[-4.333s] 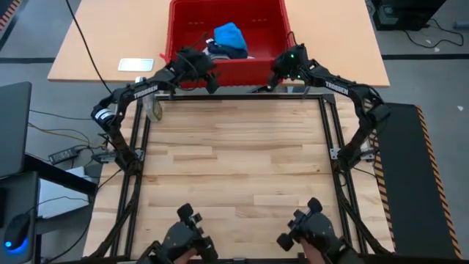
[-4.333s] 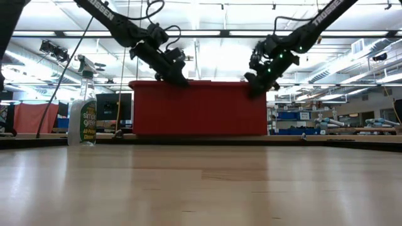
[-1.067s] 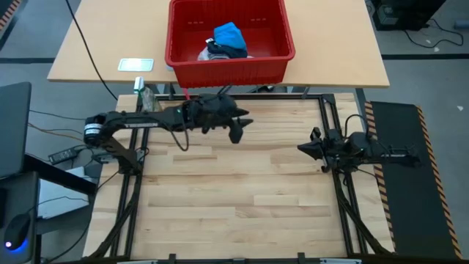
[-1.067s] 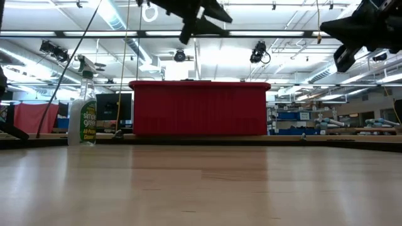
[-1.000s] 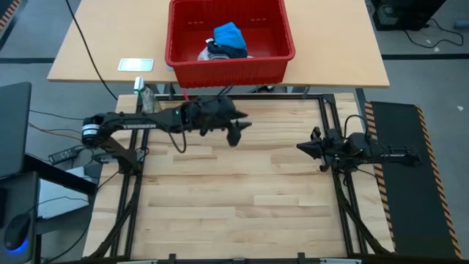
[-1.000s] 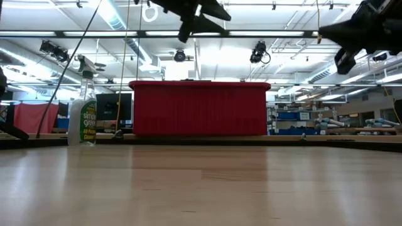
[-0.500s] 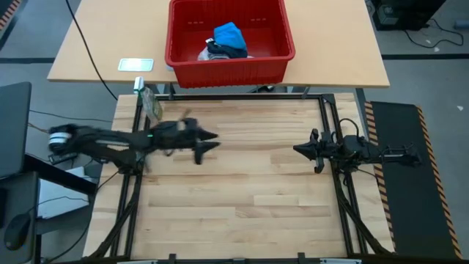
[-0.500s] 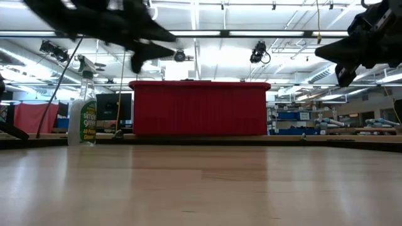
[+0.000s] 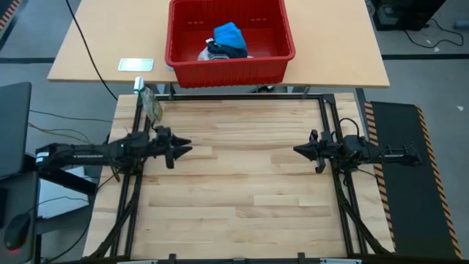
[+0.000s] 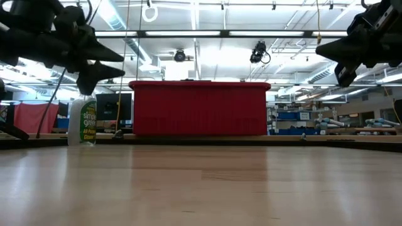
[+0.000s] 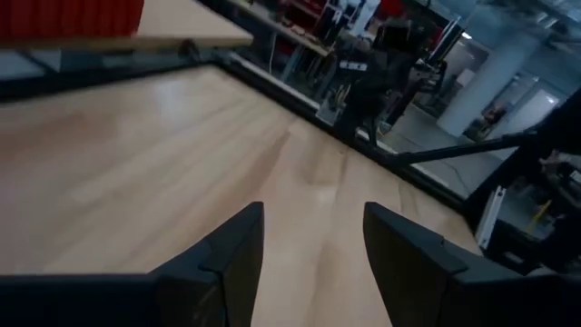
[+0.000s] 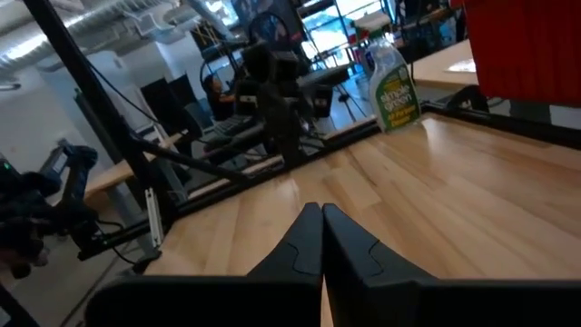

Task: Fold laundry
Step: Return to Home Position

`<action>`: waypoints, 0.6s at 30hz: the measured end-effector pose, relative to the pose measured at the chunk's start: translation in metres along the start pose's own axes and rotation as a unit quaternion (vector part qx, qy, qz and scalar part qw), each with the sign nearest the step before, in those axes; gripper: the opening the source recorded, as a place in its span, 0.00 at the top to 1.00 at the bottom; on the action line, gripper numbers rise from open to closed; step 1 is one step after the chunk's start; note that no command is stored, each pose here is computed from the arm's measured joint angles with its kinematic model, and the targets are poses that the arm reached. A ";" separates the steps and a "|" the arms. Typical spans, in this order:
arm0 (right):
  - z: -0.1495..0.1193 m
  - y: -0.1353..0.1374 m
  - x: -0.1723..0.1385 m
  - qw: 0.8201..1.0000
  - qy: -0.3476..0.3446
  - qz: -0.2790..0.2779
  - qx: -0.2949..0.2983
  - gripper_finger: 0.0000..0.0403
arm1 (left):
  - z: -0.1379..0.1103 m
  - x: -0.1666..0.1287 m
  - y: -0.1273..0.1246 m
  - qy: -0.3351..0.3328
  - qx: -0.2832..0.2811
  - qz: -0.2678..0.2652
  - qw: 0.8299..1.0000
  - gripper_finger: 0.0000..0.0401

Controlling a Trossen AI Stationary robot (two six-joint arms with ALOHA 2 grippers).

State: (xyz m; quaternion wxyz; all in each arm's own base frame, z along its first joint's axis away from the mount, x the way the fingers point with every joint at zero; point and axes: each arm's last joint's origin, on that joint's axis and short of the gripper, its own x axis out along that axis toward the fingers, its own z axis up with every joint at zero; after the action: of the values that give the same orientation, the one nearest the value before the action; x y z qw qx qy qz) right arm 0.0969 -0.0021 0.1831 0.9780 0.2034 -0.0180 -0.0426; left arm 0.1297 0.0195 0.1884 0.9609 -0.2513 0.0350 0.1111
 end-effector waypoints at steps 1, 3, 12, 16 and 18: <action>-0.001 0.000 0.000 1.000 0.003 -0.001 0.000 0.98 | 0.001 -0.002 0.000 -0.006 0.010 -0.002 1.000 0.52; 0.000 0.000 0.000 1.000 0.001 -0.001 0.000 0.98 | 0.003 -0.005 -0.001 -0.016 0.026 -0.006 1.000 0.52; -0.005 -0.005 0.000 0.998 0.017 -0.044 0.035 0.98 | -0.001 -0.035 0.003 0.069 0.045 0.030 0.996 0.52; -0.003 -0.003 0.000 0.999 0.009 -0.028 0.031 0.98 | 0.001 -0.044 0.003 0.039 0.061 0.023 0.997 0.52; -0.002 -0.003 0.000 0.999 0.002 -0.035 0.018 0.98 | -0.002 -0.045 0.005 0.033 0.070 0.030 0.997 0.52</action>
State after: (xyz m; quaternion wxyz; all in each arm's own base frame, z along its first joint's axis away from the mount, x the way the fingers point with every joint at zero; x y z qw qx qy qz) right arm 0.0966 -0.0041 0.1800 0.9721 0.2217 -0.0100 -0.0765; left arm 0.0844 0.0141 0.1895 0.9706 -0.1860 0.0815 0.1293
